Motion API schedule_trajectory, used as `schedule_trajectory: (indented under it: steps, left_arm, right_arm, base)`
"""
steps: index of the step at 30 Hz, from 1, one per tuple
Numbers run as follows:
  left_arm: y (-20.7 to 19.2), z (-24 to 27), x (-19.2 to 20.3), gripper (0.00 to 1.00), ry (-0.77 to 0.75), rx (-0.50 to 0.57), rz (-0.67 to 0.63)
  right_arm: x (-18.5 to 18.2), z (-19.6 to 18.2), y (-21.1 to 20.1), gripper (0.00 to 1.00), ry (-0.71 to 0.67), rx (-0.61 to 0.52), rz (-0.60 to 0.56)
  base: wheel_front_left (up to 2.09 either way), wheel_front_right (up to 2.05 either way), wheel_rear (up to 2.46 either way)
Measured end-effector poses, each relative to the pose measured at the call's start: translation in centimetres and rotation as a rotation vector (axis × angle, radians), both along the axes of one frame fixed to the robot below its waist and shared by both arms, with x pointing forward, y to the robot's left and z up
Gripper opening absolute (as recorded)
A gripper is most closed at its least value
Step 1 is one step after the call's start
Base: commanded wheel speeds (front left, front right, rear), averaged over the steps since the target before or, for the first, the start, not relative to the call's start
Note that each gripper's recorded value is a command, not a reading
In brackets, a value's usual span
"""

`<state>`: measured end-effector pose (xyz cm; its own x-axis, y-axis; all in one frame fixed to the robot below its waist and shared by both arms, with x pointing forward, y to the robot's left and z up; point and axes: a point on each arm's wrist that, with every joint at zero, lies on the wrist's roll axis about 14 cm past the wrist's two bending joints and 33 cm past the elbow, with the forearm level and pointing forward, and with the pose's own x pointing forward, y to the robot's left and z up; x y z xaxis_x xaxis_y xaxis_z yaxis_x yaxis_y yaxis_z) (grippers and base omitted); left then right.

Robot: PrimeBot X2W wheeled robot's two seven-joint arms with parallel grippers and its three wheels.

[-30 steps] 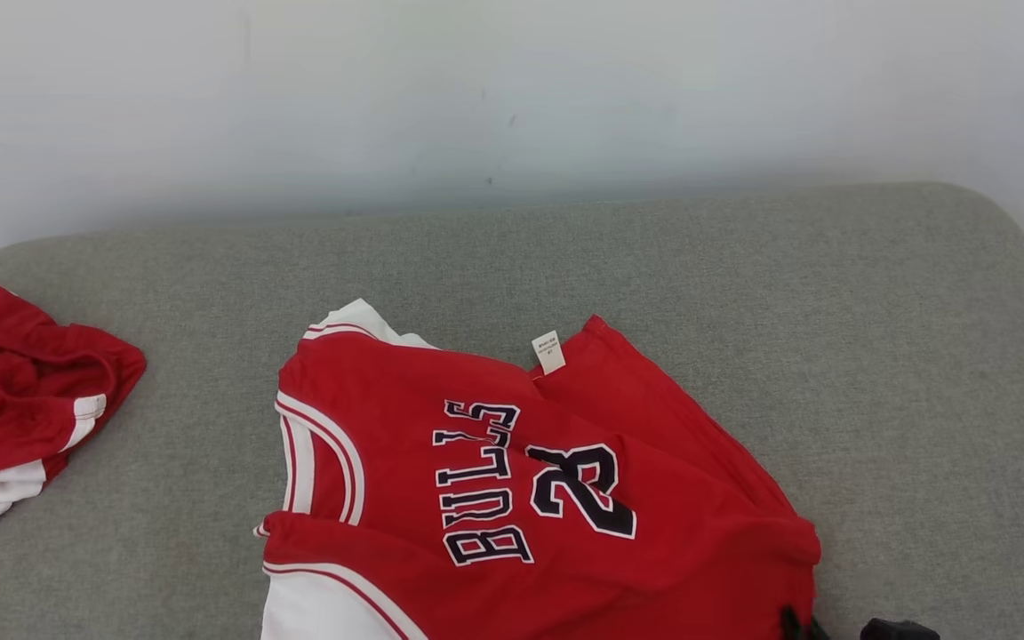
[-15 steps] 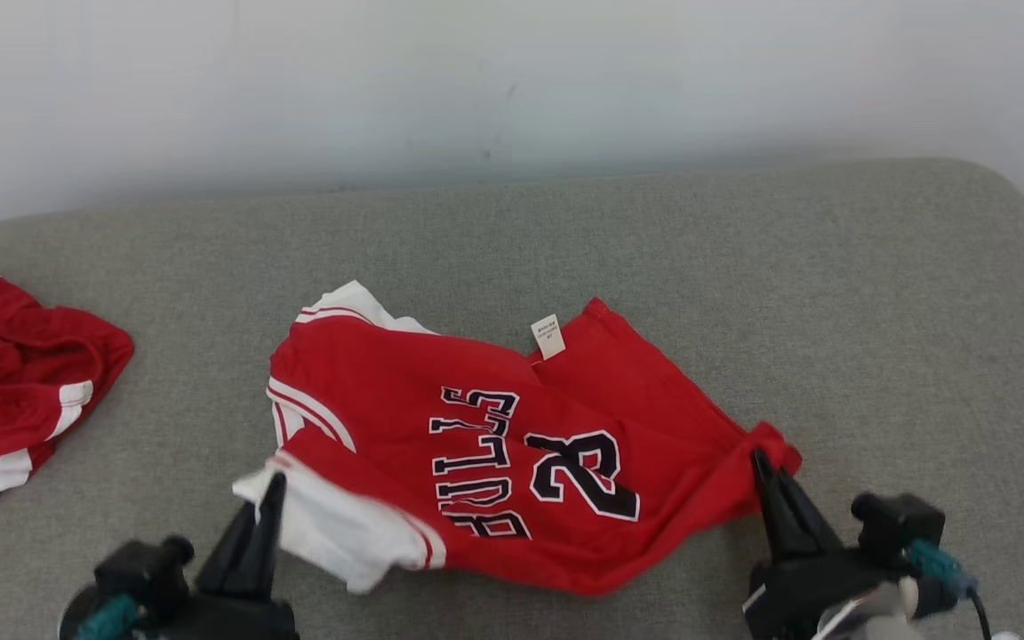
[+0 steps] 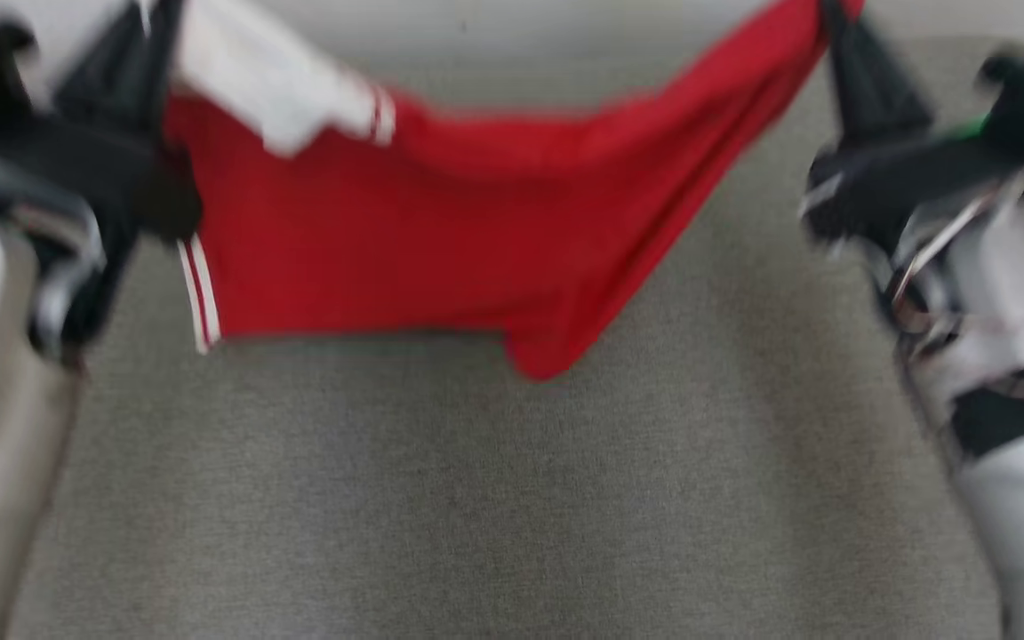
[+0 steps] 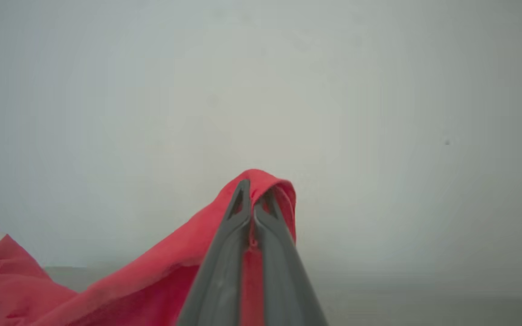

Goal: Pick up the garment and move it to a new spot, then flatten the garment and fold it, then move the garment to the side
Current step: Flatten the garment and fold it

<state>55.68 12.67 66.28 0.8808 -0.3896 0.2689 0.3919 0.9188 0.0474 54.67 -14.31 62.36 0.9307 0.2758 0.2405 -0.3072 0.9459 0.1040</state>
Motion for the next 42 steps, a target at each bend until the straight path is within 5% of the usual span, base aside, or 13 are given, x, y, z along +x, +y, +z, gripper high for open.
schedule_trajectory:
  steps: [7, 15, 27, 42]
  left_arm:
    - [-2.1, 5.9, 7.0, 0.0, -0.095, 0.082, -0.022]
    - [-0.9, 11.9, 12.6, 0.0, -0.162, 0.011, 0.038]
    - [-0.5, 15.5, 15.6, 0.0, -0.233, 0.029, 0.094]
    - [0.7, 11.8, 18.2, 0.0, -0.165, 0.018, 0.122]
  right_arm:
    - [7.9, 6.7, -1.8, 0.0, -0.069, -0.011, -0.039]
    - [14.2, 11.0, -4.5, 0.0, -0.063, 0.052, -0.106]
    - [18.1, 11.6, -3.2, 0.0, -0.046, -0.057, -0.123]
    - [19.8, 8.8, -1.7, 0.0, -0.001, -0.068, -0.098]
  base:
    - [0.0, 0.0, 0.0]
    - [0.0, 0.0, 0.0]
    - [0.0, 0.0, 0.0]
    - [0.0, 0.0, 0.0]
